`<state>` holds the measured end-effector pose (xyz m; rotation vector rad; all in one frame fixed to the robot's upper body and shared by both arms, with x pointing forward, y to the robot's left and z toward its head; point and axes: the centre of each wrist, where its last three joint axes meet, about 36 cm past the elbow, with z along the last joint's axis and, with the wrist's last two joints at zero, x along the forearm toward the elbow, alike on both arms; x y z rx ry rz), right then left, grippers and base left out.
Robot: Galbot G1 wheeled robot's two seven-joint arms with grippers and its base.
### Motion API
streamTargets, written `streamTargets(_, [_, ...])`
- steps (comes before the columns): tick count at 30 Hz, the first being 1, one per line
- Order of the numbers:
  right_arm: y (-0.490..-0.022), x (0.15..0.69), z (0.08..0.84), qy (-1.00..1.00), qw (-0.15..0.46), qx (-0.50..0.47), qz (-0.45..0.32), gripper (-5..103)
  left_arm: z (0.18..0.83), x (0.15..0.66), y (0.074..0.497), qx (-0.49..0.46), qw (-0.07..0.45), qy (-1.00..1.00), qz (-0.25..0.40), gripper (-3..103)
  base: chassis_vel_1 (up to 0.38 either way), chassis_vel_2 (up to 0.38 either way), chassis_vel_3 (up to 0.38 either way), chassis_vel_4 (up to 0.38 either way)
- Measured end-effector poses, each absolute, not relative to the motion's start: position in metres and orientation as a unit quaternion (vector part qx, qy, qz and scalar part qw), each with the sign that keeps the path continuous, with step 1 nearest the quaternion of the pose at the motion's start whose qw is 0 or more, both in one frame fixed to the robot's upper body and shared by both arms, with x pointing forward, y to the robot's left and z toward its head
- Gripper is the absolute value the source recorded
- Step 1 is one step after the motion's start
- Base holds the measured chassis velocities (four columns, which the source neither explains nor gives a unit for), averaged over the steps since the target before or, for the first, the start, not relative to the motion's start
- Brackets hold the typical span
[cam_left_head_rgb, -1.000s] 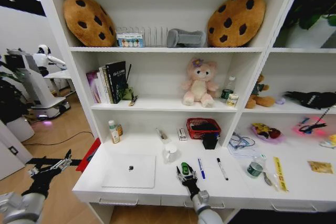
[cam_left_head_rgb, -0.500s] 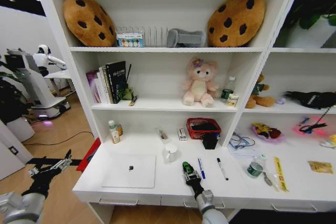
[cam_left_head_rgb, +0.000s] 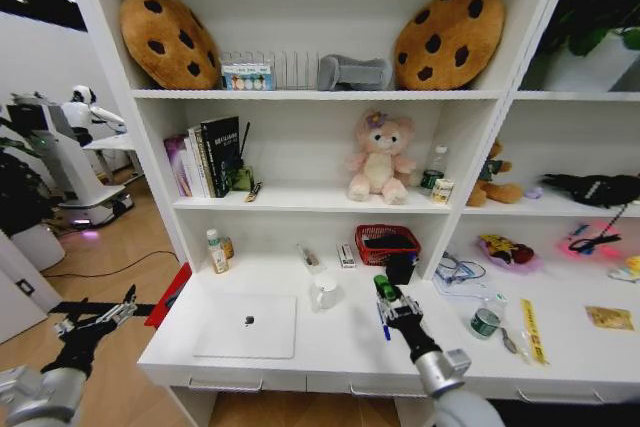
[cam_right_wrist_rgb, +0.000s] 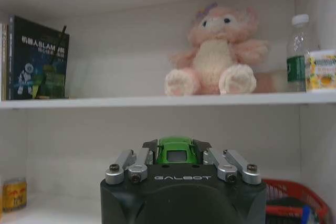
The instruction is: Organize the objects on the table.
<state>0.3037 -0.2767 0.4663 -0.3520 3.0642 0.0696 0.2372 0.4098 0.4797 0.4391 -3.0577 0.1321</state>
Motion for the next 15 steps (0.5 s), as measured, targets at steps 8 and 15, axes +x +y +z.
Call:
streamTargets(8, [-0.3, 0.345, 0.545, 0.987, 0.023, -0.149, 0.054, 36, 0.48, 0.237, 0.41, 0.142, 0.025, -0.989, 0.043, 100, 0.0, 0.0, 0.0, 0.0])
streamTargets(15, [-0.309, 0.398, 0.58, 0.982, 0.039, -0.18, 0.046, 36, 0.48, 0.237, 0.41, 0.142, 0.025, -0.989, 0.043, 100, 0.0, 0.0, 0.0, 0.0])
